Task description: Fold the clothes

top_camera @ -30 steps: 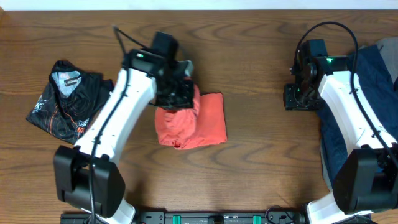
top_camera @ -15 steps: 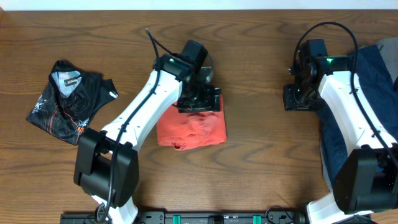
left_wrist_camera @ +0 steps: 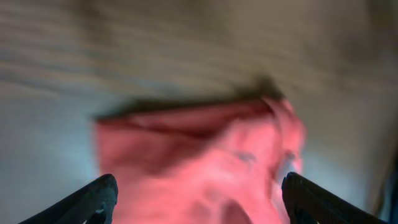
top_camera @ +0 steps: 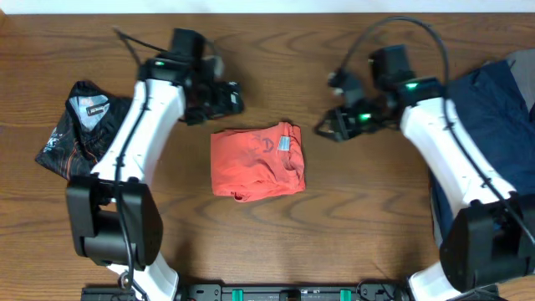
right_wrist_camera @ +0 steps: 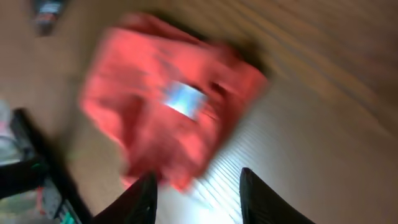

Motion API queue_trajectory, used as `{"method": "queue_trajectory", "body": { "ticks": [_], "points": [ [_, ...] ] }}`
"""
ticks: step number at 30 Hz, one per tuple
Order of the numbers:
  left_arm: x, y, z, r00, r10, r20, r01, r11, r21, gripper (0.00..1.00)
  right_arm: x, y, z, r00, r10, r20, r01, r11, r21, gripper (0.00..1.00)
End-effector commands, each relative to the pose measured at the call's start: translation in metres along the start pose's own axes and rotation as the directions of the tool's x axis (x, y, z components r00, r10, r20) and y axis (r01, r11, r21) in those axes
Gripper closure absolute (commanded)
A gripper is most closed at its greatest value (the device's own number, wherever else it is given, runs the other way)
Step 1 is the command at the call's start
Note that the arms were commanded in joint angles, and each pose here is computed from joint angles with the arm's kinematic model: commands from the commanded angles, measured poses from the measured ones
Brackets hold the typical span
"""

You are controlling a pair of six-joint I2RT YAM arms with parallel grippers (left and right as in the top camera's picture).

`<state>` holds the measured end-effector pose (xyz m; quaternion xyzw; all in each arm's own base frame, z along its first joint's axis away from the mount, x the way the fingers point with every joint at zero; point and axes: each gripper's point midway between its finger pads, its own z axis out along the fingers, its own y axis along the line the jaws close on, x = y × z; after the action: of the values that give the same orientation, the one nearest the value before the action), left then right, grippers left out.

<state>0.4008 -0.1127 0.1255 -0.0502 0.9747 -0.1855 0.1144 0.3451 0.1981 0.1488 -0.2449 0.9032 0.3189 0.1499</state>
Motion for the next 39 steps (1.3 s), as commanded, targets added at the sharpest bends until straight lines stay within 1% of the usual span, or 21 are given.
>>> {"method": "queue_trajectory", "body": {
  "ticks": [1, 5, 9, 13, 16, 20, 22, 24, 25, 27, 28, 30, 32, 35, 37, 39],
  "points": [
    [-0.007, 0.013, 0.006, 1.0, 0.009, 0.008, -0.008, 0.999, -0.047, 0.15, -0.006, 0.056, 0.017, 0.996, -0.086, 0.003, 0.086, 0.983, -0.164, 0.6],
    [0.0, 0.021, 0.029, 0.998, 0.024, -0.053, -0.027, 0.998, -0.062, 0.15, 0.007, 0.089, 0.045, 0.987, -0.149, -0.06, 0.133, 0.967, -0.217, 0.6],
    [0.015, 0.034, 0.058, 0.989, -0.004, -0.146, -0.009, 0.996, -0.087, 0.15, 0.027, 0.106, 0.079, 0.975, -0.163, -0.152, 0.121, 0.959, -0.255, 0.6],
    [0.038, 0.05, 0.084, 0.965, -0.05, -0.258, 0.019, 0.992, -0.122, 0.14, 0.052, 0.107, 0.113, 0.953, -0.159, -0.256, 0.087, 0.959, -0.27, 0.64],
    [0.055, 0.06, 0.098, 0.938, -0.084, -0.335, 0.035, 0.988, -0.15, 0.14, 0.071, 0.093, 0.137, 0.933, -0.135, -0.334, 0.055, 0.97, -0.239, 0.69],
    [0.083, 0.07, 0.103, 0.887, -0.136, -0.442, 0.055, 0.98, -0.192, 0.13, 0.099, 0.062, 0.163, 0.894, -0.038, -0.446, -0.021, 0.992, -0.127, 0.71],
    [0.095, 0.076, 0.099, 0.862, -0.16, -0.481, 0.054, 0.972, -0.228, 0.13, 0.113, 0.044, 0.166, 0.867, 0.006, -0.498, -0.041, 0.997, -0.06, 0.73],
    [0.109, 0.08, 0.092, 0.831, -0.187, -0.524, 0.054, 0.965, -0.258, 0.14, 0.124, 0.021, 0.161, 0.841, 0.055, -0.538, -0.04, 0.998, 0.038, 0.74],
    [0.116, 0.08, 0.089, 0.812, -0.204, -0.547, 0.063, 0.962, -0.266, 0.16, 0.126, 0.006, 0.156, 0.833, 0.087, -0.547, -0.031, 0.993, 0.111, 0.73],
    [0.129, 0.078, 0.083, 0.777, -0.234, -0.584, 0.078, 0.957, -0.279, 0.17, 0.125, -0.028, 0.146, 0.831, 0.146, -0.536, 0.003, 0.964, 0.266, 0.72],
    [0.135, 0.075, 0.08, 0.76, -0.241, -0.604, 0.086, 0.958, -0.275, 0.2, 0.123, -0.044, 0.14, 0.836, 0.169, -0.522, 0.018, 0.942, 0.334, 0.7],
    [0.146, 0.068, 0.076, 0.728, -0.25, -0.638, 0.096, 0.959, -0.267, 0.21, 0.113, -0.08, 0.127, 0.857, 0.202, -0.474, 0.052, 0.881, 0.471, 0.68],
    [0.153, 0.063, 0.073, 0.709, -0.252, -0.659, 0.088, 0.958, -0.273, 0.22, 0.101, -0.109, 0.115, 0.88, 0.21, -0.427, 0.078, 0.821, 0.566, 0.65],
    [0.157, 0.058, 0.072, 0.703, -0.245, -0.668, 0.073, 0.959, -0.276, 0.21, 0.085, -0.14, 0.095, 0.902, 0.232, -0.363, 0.069, 0.754, 0.654, 0.64],
    [0.156, 0.057, 0.071, 0.707, -0.253, -0.661, 0.079, 0.957, -0.281, 0.21, 0.075, -0.147, 0.084, 0.908, 0.251, -0.336, 0.041, 0.744, 0.667, 0.64],
    [0.15, 0.057, 0.07, 0.724, -0.249, -0.643, 0.086, 0.958, -0.273, 0.21, 0.065, -0.15, 0.072, 0.909, 0.269, -0.318, 0.018, 0.737, 0.675, 0.65]
  ]
}}
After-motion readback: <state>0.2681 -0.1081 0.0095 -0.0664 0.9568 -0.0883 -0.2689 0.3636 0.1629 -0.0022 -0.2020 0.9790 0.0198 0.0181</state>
